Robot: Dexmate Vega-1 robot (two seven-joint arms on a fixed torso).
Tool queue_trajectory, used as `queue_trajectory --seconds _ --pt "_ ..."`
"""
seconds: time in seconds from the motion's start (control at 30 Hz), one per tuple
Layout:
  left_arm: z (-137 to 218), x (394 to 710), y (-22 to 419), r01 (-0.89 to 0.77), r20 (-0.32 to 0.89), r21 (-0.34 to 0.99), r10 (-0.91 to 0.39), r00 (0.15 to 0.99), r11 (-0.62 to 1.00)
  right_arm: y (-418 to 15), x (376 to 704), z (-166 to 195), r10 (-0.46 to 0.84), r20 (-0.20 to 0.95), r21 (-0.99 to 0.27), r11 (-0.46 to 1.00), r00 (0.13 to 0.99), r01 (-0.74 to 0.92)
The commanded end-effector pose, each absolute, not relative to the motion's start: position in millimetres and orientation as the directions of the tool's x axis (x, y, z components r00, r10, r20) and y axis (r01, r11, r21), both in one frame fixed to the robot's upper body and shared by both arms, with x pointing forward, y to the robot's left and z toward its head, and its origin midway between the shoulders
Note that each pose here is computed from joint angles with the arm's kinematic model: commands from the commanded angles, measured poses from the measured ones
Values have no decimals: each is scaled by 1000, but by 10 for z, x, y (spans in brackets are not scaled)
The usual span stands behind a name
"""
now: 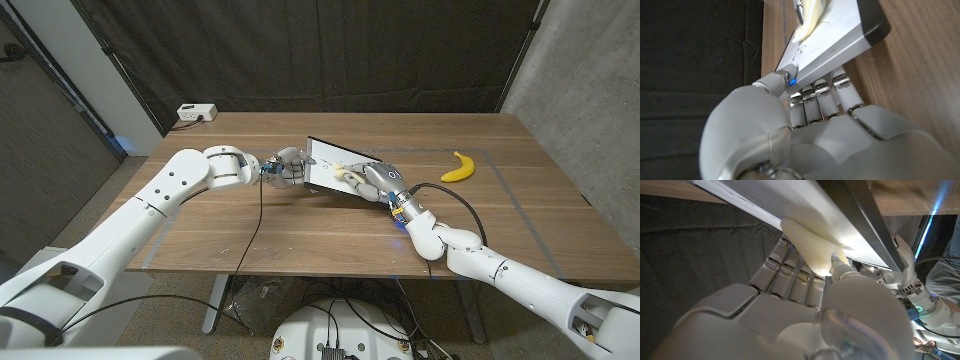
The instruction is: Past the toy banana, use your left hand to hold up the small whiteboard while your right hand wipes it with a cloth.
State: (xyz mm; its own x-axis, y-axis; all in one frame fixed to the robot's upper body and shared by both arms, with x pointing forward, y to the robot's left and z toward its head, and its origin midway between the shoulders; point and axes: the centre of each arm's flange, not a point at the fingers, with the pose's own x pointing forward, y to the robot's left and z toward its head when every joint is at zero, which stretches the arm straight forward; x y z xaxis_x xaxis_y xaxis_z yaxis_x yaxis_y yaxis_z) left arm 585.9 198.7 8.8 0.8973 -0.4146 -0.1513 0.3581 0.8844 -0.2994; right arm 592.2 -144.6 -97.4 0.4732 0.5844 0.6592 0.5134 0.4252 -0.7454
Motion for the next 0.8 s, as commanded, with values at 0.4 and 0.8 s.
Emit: queue_trajectory --seconds 0.4,0.8 --pt "106 5825 1998 360 -168 -290 -417 893 887 -1391 5968 -988 569 661 -744 413 489 526" --pt "106 5841 2007 367 -164 -290 -424 891 884 -1385 5966 -993 564 662 -743 409 494 529"
